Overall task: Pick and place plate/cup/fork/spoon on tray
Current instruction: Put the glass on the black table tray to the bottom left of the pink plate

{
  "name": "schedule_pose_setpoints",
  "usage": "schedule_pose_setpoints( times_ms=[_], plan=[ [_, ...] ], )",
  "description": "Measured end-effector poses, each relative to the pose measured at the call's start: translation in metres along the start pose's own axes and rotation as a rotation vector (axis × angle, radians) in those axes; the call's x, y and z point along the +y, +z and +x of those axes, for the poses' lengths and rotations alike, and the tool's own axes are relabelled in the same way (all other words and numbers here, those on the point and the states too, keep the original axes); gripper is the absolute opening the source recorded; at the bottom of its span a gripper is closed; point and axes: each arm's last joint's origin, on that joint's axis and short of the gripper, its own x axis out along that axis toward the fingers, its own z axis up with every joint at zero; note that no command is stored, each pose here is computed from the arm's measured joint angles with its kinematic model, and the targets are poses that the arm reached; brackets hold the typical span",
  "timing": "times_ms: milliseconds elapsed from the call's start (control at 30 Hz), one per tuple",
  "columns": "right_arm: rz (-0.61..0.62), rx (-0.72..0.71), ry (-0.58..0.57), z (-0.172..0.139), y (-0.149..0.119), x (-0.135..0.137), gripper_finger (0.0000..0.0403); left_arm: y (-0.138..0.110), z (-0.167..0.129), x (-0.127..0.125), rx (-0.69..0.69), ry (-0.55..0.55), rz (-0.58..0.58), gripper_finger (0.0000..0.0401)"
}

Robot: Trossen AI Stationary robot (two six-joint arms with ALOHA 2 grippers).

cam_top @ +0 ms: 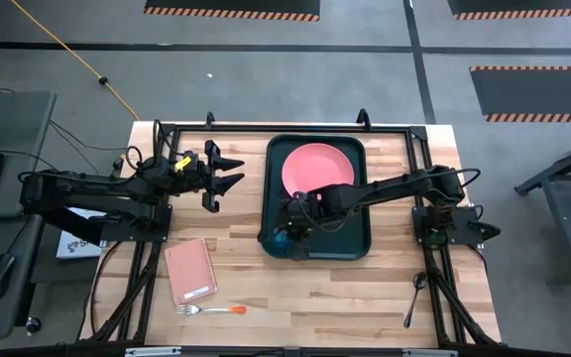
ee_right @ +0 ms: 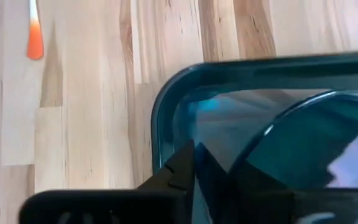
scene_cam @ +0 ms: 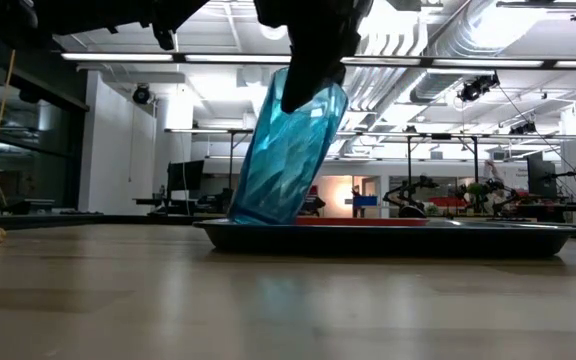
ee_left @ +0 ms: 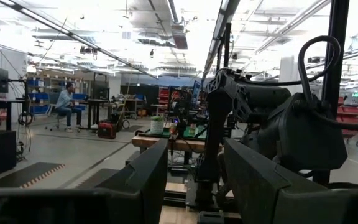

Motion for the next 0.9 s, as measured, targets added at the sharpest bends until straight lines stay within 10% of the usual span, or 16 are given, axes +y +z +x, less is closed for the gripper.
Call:
schedule_pose_setpoints(
  times_ms=[533,900],
  plan=[
    [-0.092,-0.057,-0.044,-0.0053,0.0043,-0.0009,0.0198,-0.0001,0.0,0.0,0.001,0.0,-0.007,0.0149],
    [-0.089,-0.05,-0.038,-0.0052,0.0035,0.0001,0.0061,-0.0002,0.0,0.0001,0.002,0.0,-0.008,0.0149]
  ],
)
